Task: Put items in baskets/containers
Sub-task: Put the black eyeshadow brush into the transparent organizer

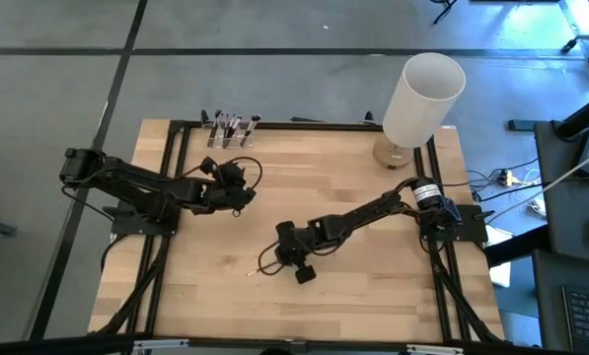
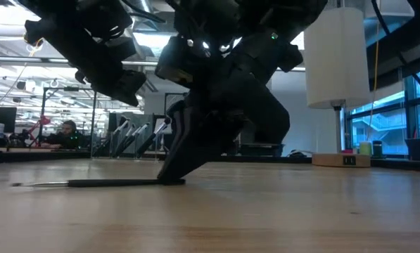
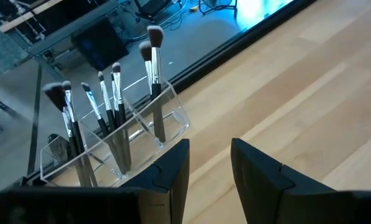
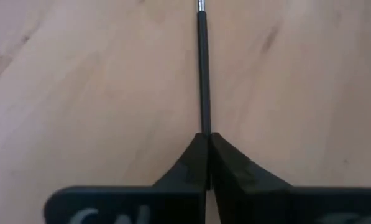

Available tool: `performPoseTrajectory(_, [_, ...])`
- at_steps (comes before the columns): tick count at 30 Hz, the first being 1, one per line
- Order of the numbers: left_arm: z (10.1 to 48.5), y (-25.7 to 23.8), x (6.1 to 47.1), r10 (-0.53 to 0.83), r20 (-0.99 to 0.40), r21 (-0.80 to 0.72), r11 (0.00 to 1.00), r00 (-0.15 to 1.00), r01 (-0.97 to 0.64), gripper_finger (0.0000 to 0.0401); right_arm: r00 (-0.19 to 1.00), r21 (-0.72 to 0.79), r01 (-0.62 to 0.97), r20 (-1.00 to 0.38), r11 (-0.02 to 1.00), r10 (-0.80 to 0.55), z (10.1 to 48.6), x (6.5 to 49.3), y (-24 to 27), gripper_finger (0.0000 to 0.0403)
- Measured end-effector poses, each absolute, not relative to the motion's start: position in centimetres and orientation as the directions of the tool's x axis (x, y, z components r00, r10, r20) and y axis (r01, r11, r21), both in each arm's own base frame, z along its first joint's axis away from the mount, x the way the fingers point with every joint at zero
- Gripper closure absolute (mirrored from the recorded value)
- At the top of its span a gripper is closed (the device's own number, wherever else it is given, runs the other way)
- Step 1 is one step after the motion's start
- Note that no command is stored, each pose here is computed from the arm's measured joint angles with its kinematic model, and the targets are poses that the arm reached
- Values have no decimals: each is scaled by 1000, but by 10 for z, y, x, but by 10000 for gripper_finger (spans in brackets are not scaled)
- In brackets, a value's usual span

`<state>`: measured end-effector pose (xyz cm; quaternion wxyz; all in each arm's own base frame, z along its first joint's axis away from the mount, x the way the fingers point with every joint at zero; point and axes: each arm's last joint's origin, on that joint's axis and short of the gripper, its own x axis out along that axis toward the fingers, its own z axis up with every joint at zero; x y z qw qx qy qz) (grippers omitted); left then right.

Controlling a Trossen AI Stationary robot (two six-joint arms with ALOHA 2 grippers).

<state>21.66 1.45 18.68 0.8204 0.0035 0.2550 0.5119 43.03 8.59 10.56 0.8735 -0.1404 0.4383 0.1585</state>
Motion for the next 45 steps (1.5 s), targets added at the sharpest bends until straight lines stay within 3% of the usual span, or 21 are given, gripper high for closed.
performPoseTrajectory(12, [186, 14, 217, 821, -440, 255, 502, 363, -827, 287, 542, -8, -236, -831, 972, 125, 106, 429, 70, 397])
performPoseTrajectory(20, [185, 13, 217, 808, -459, 254, 518, 370, -816, 287, 500, -146, -137, -864, 980, -58, 147, 409, 60, 396])
performPoseTrajectory(27, [184, 11, 216, 805, -463, 249, 519, 370, -818, 287, 534, -181, -92, -839, 979, -105, 190, 394, 57, 397])
performPoseTrajectory(36, [184, 11, 216, 802, -468, 244, 521, 372, -818, 287, 509, -218, -6, -841, 976, -184, 185, 389, 54, 396])
performPoseTrajectory(40, [184, 11, 216, 802, -468, 244, 521, 371, -818, 287, 507, -139, -4, -854, 990, -118, 175, 386, 48, 394])
performPoseTrajectory(45, [184, 11, 216, 807, -460, 239, 513, 369, -824, 287, 586, -190, -56, -801, 980, -122, 176, 395, 26, 358])
